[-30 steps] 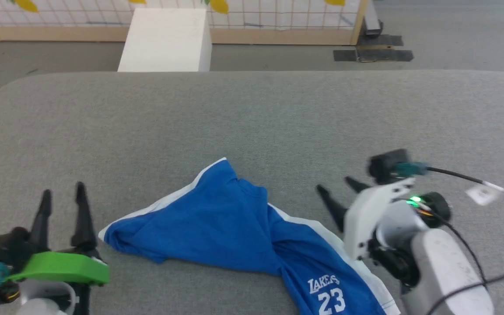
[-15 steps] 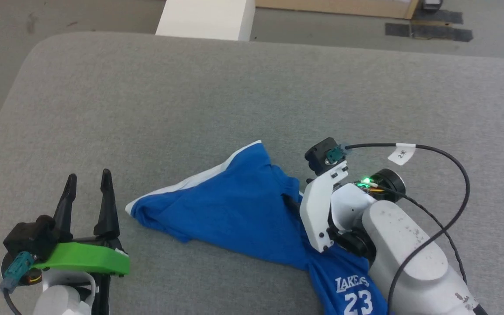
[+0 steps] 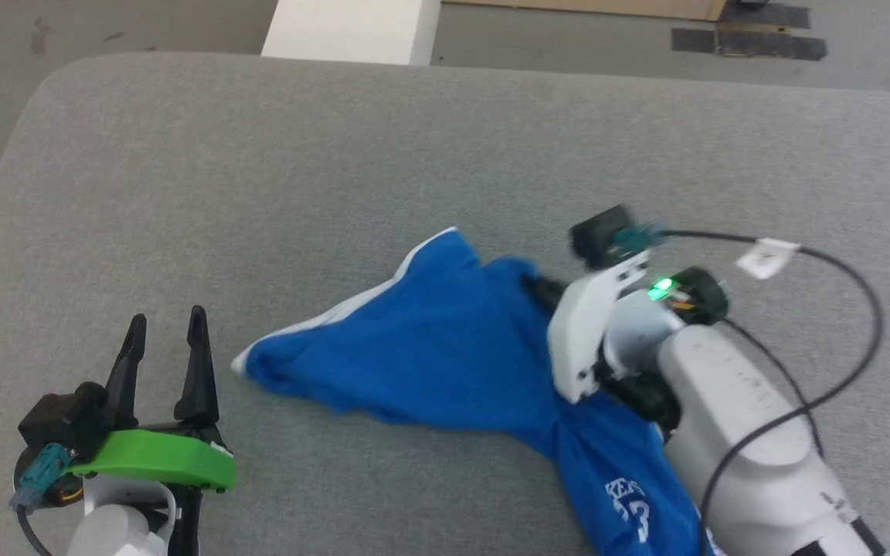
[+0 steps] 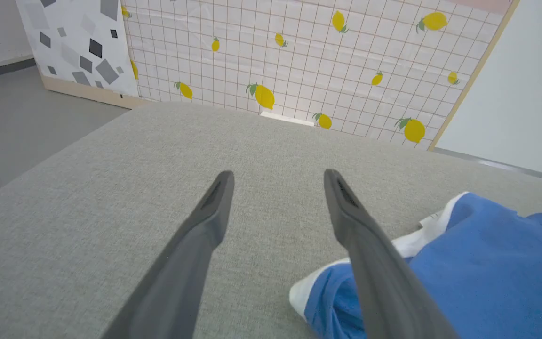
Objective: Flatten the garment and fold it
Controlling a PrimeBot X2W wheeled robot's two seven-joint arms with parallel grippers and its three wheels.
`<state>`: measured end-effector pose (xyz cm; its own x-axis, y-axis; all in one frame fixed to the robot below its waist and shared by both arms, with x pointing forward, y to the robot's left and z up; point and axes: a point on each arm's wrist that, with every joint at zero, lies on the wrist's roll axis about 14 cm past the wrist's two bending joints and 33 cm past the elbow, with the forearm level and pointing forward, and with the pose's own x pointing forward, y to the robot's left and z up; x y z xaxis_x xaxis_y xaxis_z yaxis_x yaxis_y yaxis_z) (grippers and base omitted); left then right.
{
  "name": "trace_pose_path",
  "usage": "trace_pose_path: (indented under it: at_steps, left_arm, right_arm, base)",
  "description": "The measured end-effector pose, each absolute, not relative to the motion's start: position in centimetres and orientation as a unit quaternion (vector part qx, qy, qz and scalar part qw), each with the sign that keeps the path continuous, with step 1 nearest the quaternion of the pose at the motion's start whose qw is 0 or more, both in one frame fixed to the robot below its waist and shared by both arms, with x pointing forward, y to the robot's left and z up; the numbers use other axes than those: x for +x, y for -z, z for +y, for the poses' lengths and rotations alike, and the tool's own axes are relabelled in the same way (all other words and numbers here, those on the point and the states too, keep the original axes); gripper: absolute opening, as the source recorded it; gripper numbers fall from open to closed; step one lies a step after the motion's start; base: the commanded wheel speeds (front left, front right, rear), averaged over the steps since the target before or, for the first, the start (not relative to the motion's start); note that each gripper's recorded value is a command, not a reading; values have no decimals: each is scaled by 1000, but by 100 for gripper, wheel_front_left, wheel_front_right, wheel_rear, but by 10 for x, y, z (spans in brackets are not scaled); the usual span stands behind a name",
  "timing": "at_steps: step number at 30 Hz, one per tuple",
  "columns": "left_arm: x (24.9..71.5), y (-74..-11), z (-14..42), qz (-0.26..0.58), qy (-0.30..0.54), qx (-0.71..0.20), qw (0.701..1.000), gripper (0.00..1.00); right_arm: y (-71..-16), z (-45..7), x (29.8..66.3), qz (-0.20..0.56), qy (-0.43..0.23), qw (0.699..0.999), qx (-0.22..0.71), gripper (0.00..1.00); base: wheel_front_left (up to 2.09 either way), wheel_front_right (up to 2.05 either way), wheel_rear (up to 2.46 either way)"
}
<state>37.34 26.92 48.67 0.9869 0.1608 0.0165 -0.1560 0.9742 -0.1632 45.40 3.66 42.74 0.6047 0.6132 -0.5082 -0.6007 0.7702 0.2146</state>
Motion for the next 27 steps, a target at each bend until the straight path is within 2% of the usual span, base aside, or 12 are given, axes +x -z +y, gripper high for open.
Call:
trace_pose_path:
  at_steps: [4, 6, 8, 13, 16, 19, 20, 21, 25, 26, 27]
  left_arm:
    - [379, -492, 258, -23, -63, -88, 994, 100]
    - [381, -494, 253, -27, -55, -91, 994, 100]
    - [381, -495, 248, -28, -47, -95, 994, 100]
    - [381, -494, 236, -26, -32, -102, 994, 100]
    - [381, -488, 231, -17, -25, -106, 994, 100]
    - [380, -482, 226, -7, -18, -108, 994, 100]
    - [380, -482, 224, -6, -16, -110, 994, 100]
    - [380, -482, 221, -5, -13, -117, 993, 100]
    - [386, -482, 202, 16, 18, -140, 990, 100]
    - [404, -492, 181, 33, 54, -153, 986, 100]
    - [412, -496, 171, 42, 73, -150, 985, 100]
  right_arm:
    - [-461, -15, 483, 216, -256, 941, 41, 0]
    - [-468, -54, 485, 193, -201, 959, 49, 0]
    - [-460, -93, 474, 201, -148, 967, 51, 0]
    - [-402, -163, 401, 315, -55, 946, 52, 0]
    - [-376, -168, 359, 385, -49, 919, 67, 0]
    - [-381, -171, 350, 383, -45, 918, 91, 0]
    - [-387, -172, 354, 367, -42, 924, 98, 44]
    - [-396, -176, 358, 343, -36, 932, 108, 100]
    - [-429, -200, 374, 253, -3, 959, 125, 100]
    - [-443, -216, 377, 218, 20, 968, 126, 100]
    - [-445, -220, 377, 215, 25, 968, 126, 100]
  base:
    - [0, 0, 0]
    - [0, 0, 0]
    - [0, 0, 0]
    - [0, 0, 0]
    - [0, 0, 0]
    - [0, 0, 0]
    - [0, 0, 0]
    - [0, 0, 0]
    - [0, 0, 0]
    - [0, 0, 0]
    - [0, 0, 0]
